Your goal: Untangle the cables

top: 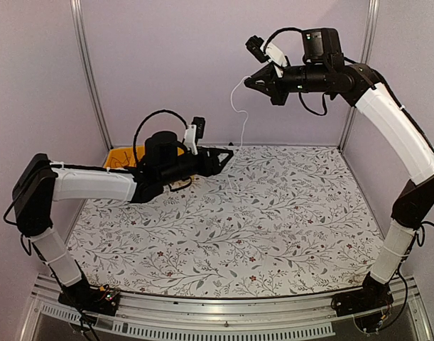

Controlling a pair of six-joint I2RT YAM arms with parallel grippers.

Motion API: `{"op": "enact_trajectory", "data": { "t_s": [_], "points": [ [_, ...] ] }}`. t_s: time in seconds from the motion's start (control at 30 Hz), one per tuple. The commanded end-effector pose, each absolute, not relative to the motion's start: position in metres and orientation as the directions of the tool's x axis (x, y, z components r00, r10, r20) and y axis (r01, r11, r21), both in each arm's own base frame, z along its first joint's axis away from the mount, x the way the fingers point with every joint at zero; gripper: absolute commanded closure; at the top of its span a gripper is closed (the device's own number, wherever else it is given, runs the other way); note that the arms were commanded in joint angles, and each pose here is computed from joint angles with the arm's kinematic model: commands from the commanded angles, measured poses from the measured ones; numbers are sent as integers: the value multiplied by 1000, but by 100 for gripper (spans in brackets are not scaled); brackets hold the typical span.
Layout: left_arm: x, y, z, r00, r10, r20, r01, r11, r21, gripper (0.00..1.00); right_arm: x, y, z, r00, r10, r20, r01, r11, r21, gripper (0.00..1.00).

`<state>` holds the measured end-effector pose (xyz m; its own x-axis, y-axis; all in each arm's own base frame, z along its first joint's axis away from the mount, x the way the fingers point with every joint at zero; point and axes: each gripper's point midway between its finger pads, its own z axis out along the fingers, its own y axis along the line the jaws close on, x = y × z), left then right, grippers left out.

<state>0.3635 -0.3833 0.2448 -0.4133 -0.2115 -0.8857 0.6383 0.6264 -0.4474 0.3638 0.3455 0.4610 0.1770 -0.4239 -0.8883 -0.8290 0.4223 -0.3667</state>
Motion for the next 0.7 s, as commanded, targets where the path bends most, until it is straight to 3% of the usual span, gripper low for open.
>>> {"op": "enact_trajectory", "data": {
  "t_s": [0.0,0.23,0.43,0.67],
  "points": [
    [339,-422,268,-394,-161,-905,798,429,-423,35,367,348,456,165,-422,-892,-836,420,-354,100],
    [351,-439,247,-439,-108,-892,776,454,-437,38,365,349,457,165,-418,-893,-838,418,-351,100],
    [353,-457,244,-436,-81,-896,812,394,-431,60,366,349,457,166,-417,-893,-838,418,-351,100],
    [351,-453,260,-403,-111,-908,829,375,-414,100,372,348,451,151,-430,-890,-828,437,-351,100]
  ]
}}
